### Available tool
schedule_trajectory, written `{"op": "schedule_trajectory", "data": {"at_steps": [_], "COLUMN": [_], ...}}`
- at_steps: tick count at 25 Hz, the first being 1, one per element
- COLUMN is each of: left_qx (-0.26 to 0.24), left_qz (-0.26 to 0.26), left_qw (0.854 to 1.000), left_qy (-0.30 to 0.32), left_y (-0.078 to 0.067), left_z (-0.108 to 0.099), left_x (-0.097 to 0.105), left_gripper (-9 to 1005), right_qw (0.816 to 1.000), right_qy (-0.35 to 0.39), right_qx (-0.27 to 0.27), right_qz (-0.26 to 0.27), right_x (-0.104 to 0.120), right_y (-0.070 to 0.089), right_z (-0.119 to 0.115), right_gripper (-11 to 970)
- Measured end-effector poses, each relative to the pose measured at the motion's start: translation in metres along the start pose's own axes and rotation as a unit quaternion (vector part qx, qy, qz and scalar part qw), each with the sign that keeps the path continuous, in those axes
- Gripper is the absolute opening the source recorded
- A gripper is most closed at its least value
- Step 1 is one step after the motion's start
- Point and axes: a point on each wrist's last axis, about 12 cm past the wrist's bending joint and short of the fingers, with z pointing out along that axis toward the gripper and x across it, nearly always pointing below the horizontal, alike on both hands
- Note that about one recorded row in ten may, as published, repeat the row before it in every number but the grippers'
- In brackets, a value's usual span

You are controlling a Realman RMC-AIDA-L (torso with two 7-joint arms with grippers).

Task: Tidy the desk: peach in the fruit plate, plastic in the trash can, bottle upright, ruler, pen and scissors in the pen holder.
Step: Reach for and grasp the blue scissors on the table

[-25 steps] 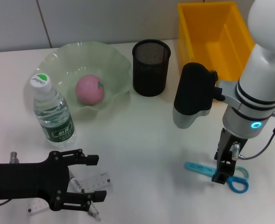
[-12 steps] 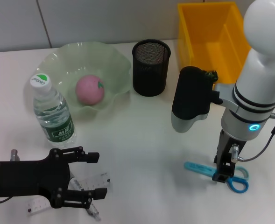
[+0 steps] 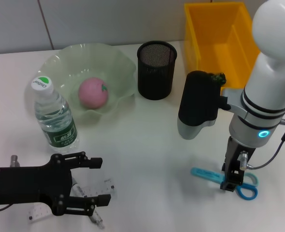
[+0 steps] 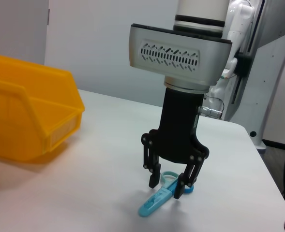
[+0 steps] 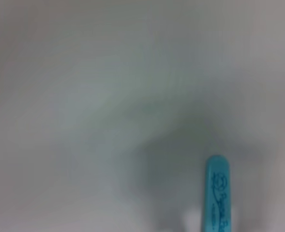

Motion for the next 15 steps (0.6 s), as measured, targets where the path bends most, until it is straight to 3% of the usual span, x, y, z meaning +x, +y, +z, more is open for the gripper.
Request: {"op": "schedule_trajectory", "data": {"at_steps": [15], "left_qx": [0.000], "left_qz": [0.000], "left_qw": [1.000], "left_qy": [-0.001], "left_y": [-0.0013], "left_z": [0.0001], "left_x": [0.0016], "left_gripper": [862], "right_qw": [1.000], "right_qy": [0.000], "right_qx": [0.000], "right_qz": [-0.004], "right_x": [-0.0002], "right_y": [0.0021], "right_z": [0.0036], "right_gripper": [420]}}
